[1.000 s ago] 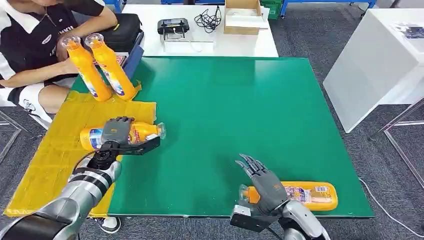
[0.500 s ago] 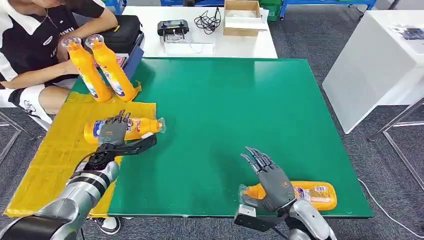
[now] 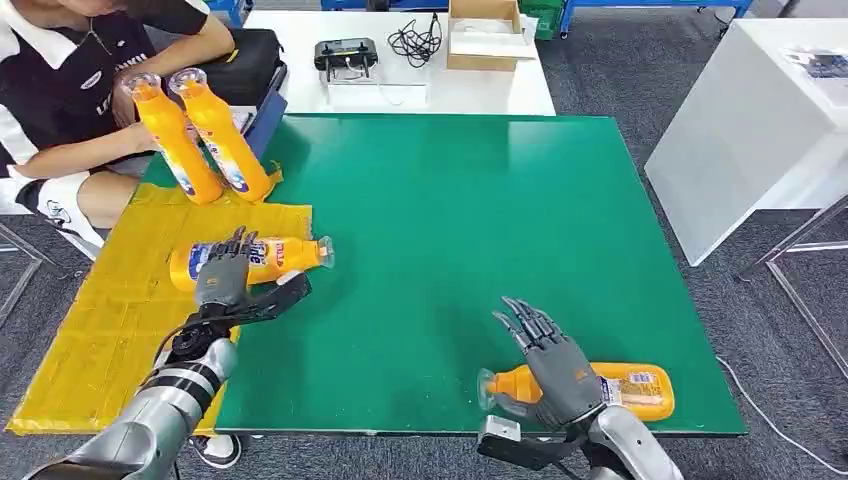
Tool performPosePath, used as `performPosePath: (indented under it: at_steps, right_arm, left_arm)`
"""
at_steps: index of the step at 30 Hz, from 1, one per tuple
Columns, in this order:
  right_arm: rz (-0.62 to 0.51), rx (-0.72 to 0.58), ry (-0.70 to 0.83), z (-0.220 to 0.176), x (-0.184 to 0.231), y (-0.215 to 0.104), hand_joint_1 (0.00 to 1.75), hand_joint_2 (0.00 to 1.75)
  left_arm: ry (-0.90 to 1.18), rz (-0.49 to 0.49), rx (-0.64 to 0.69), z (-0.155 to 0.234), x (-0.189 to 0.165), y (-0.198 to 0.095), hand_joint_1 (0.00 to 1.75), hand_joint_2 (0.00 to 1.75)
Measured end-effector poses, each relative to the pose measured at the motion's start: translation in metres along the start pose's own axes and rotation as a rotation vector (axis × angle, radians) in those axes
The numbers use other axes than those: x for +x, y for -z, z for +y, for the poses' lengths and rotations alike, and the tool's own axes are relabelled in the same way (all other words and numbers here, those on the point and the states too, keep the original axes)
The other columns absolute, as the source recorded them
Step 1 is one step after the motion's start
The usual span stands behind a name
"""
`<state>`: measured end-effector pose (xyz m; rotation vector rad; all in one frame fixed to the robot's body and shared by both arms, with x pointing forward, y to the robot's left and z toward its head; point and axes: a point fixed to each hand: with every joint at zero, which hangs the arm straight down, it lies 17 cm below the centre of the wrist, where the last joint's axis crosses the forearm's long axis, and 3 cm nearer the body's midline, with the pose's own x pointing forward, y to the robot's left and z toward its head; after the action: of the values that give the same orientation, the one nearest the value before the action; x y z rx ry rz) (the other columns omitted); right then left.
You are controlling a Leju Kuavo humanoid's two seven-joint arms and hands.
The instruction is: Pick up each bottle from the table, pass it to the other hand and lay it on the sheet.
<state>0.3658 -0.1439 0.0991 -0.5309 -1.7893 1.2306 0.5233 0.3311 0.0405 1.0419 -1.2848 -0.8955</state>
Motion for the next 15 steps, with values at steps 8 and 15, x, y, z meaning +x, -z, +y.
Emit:
performPosePath:
  at_steps: [8, 15]
  right_arm:
    - [0.032, 0.044, -0.011, 0.01, -0.018, -0.021, 0.0, 1.75]
    - [0.105, 0.066, -0.032, 0.014, -0.042, -0.037, 0.0, 1.75]
  left_arm:
    - [-0.124, -0.068, 0.06, 0.011, 0.031, -0.016, 0.0, 1.75]
    - [-0.254, -0.166, 0.208, 0.043, 0.061, -0.039, 0.0, 1.75]
